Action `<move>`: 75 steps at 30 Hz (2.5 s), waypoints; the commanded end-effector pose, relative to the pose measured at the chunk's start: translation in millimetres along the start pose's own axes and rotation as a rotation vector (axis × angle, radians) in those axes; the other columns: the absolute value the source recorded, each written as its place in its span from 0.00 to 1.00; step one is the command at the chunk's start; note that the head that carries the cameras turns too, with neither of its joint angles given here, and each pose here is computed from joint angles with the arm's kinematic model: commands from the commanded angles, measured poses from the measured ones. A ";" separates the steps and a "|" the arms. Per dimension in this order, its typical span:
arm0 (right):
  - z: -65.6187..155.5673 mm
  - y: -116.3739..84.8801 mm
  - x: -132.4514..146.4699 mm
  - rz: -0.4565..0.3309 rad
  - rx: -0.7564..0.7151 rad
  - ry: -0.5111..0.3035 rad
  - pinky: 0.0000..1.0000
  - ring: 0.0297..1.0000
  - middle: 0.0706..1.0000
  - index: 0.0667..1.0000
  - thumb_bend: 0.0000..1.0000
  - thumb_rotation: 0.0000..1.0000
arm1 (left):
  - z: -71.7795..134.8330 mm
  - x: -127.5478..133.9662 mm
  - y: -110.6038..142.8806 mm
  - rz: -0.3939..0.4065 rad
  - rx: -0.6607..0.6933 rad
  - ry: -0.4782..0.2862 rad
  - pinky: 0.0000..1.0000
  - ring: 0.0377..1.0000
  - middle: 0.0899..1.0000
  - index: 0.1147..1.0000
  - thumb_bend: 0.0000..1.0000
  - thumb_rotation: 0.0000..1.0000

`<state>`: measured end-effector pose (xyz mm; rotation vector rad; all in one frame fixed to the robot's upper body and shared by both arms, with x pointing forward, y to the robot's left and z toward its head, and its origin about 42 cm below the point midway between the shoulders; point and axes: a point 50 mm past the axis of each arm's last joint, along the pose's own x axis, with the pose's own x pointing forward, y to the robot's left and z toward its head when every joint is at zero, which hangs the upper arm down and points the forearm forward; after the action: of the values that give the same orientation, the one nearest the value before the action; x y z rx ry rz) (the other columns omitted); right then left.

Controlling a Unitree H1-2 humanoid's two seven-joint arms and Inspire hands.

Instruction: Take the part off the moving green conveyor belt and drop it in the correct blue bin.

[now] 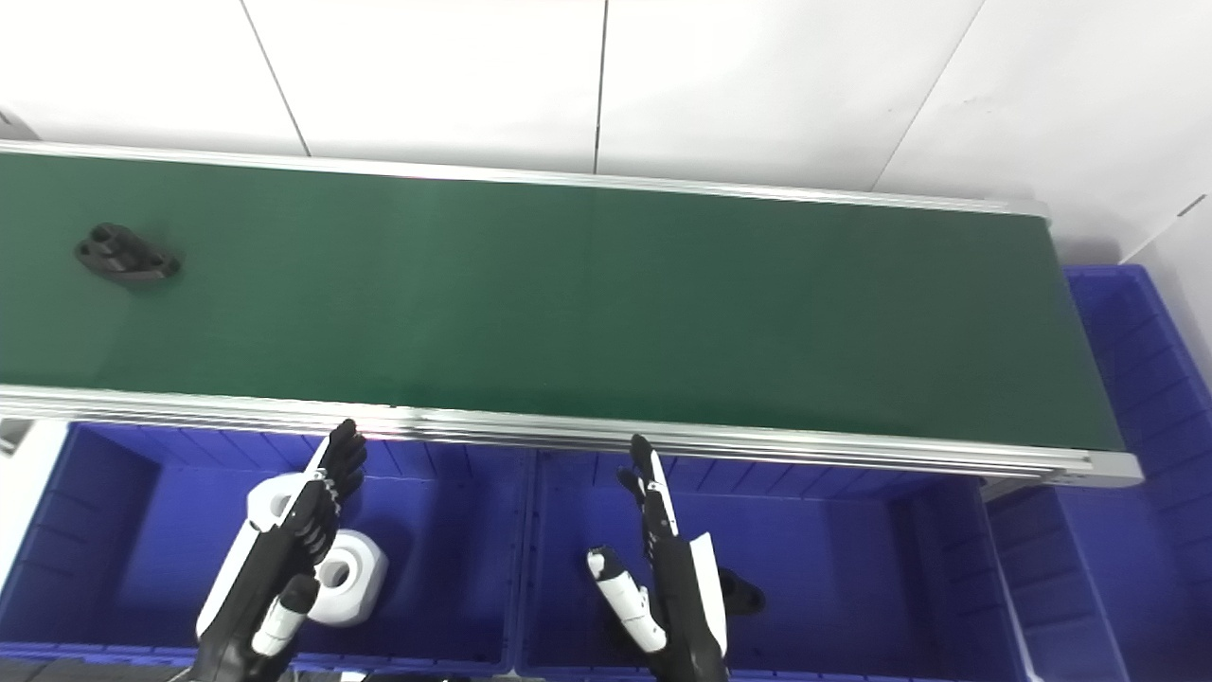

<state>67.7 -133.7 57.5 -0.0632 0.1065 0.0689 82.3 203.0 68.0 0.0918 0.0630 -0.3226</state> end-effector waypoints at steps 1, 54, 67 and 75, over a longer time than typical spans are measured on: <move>12.5 8.8 -0.8 -0.013 0.030 -0.059 0.99 0.94 0.98 1.00 0.81 0.91 | 7.4 -2.5 1.6 0.003 0.016 -0.047 0.99 1.00 1.00 1.00 1.00 0.94; 55.3 -57.4 65.9 -0.132 -0.150 -0.375 0.88 0.89 0.89 0.98 0.77 0.69 | -44.8 42.3 -46.0 -0.029 0.034 -0.037 0.79 0.92 0.99 1.00 0.93 0.91; 152.5 -20.8 187.1 -0.029 -0.382 -0.500 0.78 0.84 0.87 0.92 0.95 0.59 | -46.4 44.2 -37.3 -0.036 0.027 -0.036 0.80 0.93 1.00 1.00 0.92 0.88; 180.4 30.0 247.0 0.008 -0.575 -0.535 0.61 0.72 0.81 0.87 1.00 0.54 | -46.3 40.5 -32.3 -0.053 0.046 -0.034 0.84 0.94 1.00 1.00 0.96 0.90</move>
<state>320.3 -85.6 191.6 -0.6073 -0.3903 0.1527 106.1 166.7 7.1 0.1421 0.0896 -0.3663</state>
